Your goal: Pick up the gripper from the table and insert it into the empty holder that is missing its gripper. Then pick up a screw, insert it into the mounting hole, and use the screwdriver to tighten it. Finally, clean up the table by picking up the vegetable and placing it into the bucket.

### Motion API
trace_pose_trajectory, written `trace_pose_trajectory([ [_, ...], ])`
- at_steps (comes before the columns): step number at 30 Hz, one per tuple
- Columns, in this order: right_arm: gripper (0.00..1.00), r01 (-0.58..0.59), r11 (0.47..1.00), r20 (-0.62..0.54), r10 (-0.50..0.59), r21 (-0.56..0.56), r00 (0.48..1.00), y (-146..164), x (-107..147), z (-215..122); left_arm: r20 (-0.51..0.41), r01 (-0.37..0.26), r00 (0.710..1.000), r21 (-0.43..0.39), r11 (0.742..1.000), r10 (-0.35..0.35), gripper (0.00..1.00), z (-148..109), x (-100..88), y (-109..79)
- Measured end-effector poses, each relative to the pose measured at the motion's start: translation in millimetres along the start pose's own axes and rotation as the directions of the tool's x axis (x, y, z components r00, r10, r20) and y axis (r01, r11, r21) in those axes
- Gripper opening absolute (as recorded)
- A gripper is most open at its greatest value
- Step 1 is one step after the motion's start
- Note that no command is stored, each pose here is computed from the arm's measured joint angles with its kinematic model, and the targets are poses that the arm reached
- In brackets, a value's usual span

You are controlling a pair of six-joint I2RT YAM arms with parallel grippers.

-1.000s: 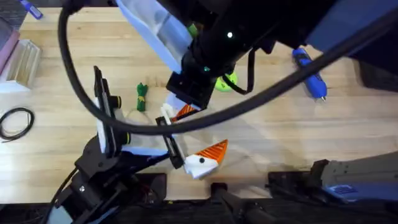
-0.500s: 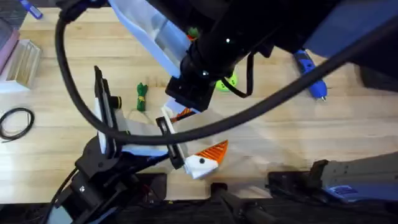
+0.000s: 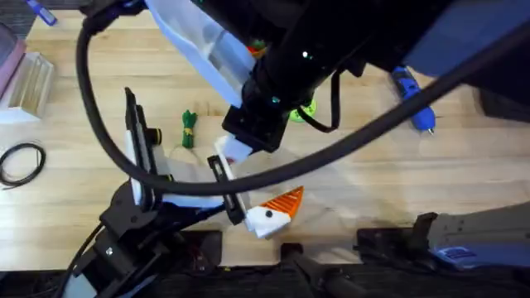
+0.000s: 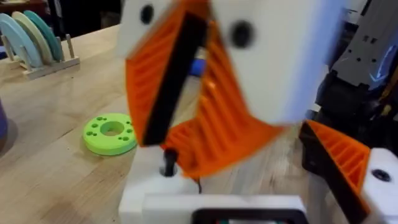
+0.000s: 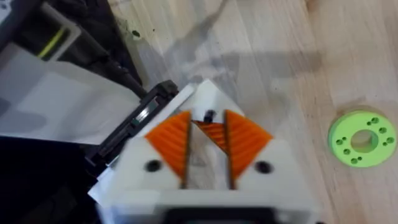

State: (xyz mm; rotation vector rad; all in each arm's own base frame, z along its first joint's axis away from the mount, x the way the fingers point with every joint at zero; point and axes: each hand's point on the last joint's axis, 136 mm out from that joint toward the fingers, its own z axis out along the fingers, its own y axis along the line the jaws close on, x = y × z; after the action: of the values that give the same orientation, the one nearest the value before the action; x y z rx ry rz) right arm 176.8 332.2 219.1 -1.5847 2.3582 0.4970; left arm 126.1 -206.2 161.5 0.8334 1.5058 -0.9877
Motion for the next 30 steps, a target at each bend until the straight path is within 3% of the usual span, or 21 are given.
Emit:
trace_pose_trajectory([
  [4, 0.801, 0.0, 1.0, 0.0, 0.0, -0.007, 1.0, 1, 0, 0, -0.001, 0.001, 1.0, 0.0, 1.0, -0.001, 0.988, 0, 0.1, 0.0],
  [6, 0.904, -0.001, 1.0, -0.001, 0.001, -0.003, 1.0, 0, 0, 0, 0.0, 0.001, 1.0, 0.0, 1.0, -0.001, 0.988, 0, 0.1, 0.0],
  [14, 0.918, -0.073, 0.997, 0.006, 0.073, 0.004, 0.997, -12, 5, -9, 0.0, 0.0, 1.0, 0.0, 1.0, 0.0, 0.988, 0, 0.0, 0.0],
  [23, 0.922, -0.157, 0.987, 0.174, 0.15, 0.028, 0.973, -21, 18, -80, 0.0, 0.0, 1.0, 0.0, 1.0, 0.0, 0.988, 0, 0.0, 0.0],
  [30, 0.922, -0.237, 0.971, 0.224, 0.228, 0.017, 0.948, -13, 68, -92, 0.0, 0.0, 1.0, 0.0, 1.0, 0.0, 0.988, 0, 0.0, 0.0],
])
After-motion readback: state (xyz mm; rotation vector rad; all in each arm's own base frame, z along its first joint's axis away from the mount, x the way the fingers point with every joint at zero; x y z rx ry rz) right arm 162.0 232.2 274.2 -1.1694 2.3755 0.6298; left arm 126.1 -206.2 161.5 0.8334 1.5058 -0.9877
